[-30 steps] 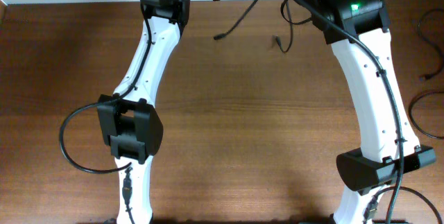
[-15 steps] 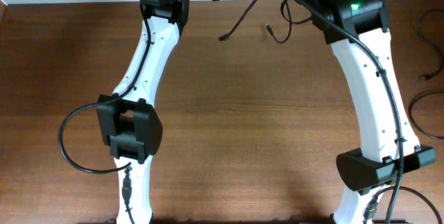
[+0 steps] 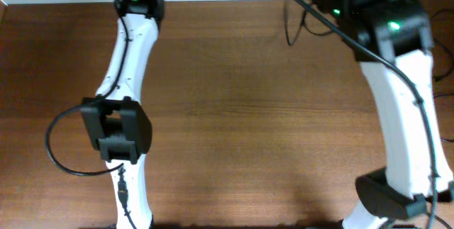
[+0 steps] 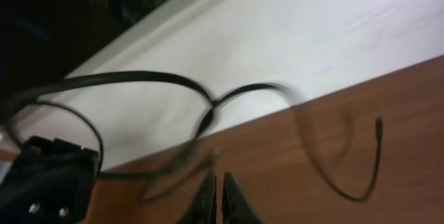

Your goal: Untangle cables

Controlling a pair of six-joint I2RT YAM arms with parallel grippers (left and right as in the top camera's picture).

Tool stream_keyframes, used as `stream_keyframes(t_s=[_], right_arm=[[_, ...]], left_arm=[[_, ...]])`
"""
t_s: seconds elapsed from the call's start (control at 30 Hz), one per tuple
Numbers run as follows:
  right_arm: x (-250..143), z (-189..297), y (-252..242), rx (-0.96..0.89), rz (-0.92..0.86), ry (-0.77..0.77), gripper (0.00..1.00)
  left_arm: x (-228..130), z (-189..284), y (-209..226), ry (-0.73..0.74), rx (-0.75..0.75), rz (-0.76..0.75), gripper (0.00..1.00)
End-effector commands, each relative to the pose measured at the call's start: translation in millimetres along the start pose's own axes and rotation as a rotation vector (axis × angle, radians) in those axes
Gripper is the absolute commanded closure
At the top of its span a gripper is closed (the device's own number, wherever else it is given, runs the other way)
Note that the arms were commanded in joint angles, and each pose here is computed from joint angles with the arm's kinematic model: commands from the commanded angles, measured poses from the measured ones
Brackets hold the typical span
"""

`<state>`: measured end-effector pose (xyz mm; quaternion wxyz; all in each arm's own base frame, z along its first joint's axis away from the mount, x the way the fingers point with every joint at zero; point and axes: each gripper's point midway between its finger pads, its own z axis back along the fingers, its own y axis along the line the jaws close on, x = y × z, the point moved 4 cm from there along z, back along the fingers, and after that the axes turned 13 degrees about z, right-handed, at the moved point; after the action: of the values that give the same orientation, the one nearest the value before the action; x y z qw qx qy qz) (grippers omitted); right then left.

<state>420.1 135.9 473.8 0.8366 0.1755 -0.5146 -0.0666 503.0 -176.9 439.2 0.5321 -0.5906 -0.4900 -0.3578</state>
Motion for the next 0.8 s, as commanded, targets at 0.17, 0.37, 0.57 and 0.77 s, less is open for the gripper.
stream_keyframes(t_s=[0.17, 0.37, 0.57, 0.77], right_arm=[[16.6, 53.1, -12.8, -0.077, 0.088, -0.079, 0.96], [-5.8, 4.7, -20.7, -0.132, 0.134, 0.023, 0.96], [-25.3, -33.4, -23.2, -0.129, 0.275, 0.11, 0.55], [-29.9, -43.0, -23.6, -0.129, 0.281, 0.125, 0.13]], left_arm=[[19.0, 56.6, 14.4, -0.011, 0.096, -0.013, 1.0], [14.2, 27.3, -3.9, 0.008, 0.016, 0.005, 1.0], [18.7, 10.2, -38.6, -0.001, -0.079, -0.01, 1.0], [7.6, -5.6, -48.0, 0.054, -0.126, -0.009, 1.0]])
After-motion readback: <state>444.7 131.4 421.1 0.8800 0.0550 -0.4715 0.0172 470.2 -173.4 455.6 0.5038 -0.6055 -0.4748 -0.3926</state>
